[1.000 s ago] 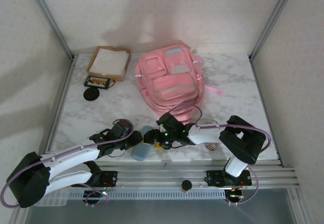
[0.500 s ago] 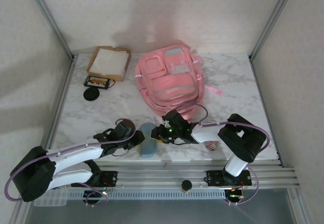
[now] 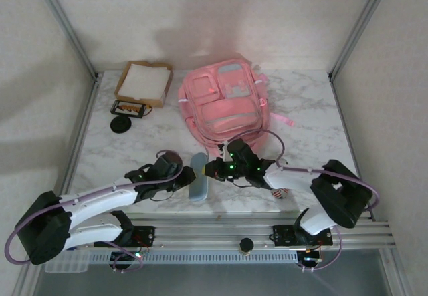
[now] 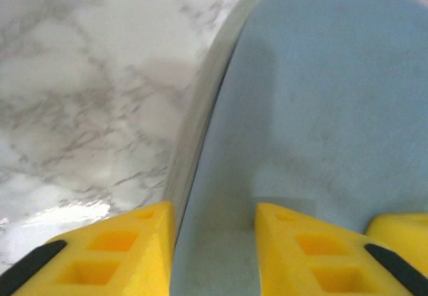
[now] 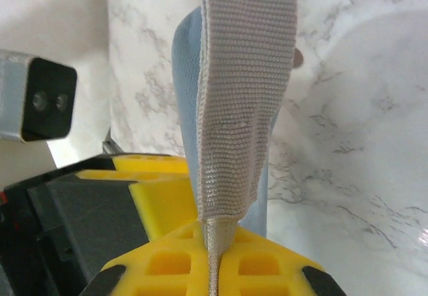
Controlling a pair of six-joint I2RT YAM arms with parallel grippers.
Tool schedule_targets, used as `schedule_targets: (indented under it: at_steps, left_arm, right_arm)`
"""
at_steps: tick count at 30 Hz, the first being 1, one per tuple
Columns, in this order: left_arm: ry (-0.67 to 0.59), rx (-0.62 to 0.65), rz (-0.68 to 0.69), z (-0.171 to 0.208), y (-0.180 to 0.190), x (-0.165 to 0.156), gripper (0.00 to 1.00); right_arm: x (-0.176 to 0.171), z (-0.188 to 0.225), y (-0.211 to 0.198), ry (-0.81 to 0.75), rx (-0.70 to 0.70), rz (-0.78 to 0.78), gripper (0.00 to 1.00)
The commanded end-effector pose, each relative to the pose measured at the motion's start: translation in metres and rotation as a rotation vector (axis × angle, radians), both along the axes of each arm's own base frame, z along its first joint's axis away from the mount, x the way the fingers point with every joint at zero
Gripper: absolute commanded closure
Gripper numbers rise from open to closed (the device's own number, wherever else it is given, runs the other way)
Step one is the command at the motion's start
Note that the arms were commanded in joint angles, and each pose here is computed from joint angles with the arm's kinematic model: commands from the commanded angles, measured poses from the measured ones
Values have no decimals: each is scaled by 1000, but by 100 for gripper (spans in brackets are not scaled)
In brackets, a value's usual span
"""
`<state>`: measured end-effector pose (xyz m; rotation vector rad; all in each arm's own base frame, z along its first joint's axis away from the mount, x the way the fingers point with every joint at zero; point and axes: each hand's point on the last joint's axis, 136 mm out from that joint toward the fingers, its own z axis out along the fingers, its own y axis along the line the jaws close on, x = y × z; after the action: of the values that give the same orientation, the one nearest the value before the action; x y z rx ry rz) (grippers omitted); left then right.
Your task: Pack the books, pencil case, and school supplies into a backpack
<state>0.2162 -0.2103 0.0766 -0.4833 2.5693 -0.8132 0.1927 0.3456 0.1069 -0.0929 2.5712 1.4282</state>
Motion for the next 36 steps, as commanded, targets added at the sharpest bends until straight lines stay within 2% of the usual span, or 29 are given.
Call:
schedule_targets:
  at_steps: [1, 6, 9, 11, 14, 16, 23, 26, 29, 33, 36]
  left_arm:
    - [-187, 146, -5, 52, 9, 31, 54]
    - [-416, 438, -101, 110, 6, 81, 49]
    - [-512, 537, -214, 125, -16, 107, 46]
    - [-569, 542, -334, 129, -41, 117, 44]
    - [-679, 586, -555, 127, -85, 120, 35]
    - [-735, 650, -643, 123, -108, 123, 28]
    - [-736, 803, -907, 77, -165, 124, 15]
    - [-714, 888, -921, 56, -170, 136, 13]
    - [-723, 964, -868, 48, -168, 155, 12]
    - [-744, 977, -810, 51, -168, 176, 12]
    - [-738, 1010, -773, 54, -161, 192, 16]
  right_arm:
    - [7, 28, -18, -80, 12, -20, 100]
    - [34, 77, -81, -167, -5, -144, 100]
    - [51, 99, -126, -209, -41, -240, 100]
    - [64, 104, -160, -211, -79, -319, 100]
    - [83, 111, -207, -221, -87, -428, 100]
    - [95, 111, -233, -218, -72, -493, 100]
    - [116, 99, -283, -197, -8, -634, 100]
    - [121, 97, -290, -200, 0, -655, 100]
    - [123, 96, -292, -205, 0, -659, 100]
    - [124, 97, -292, -210, 2, -656, 100]
    - [125, 99, -292, -218, 5, -653, 100]
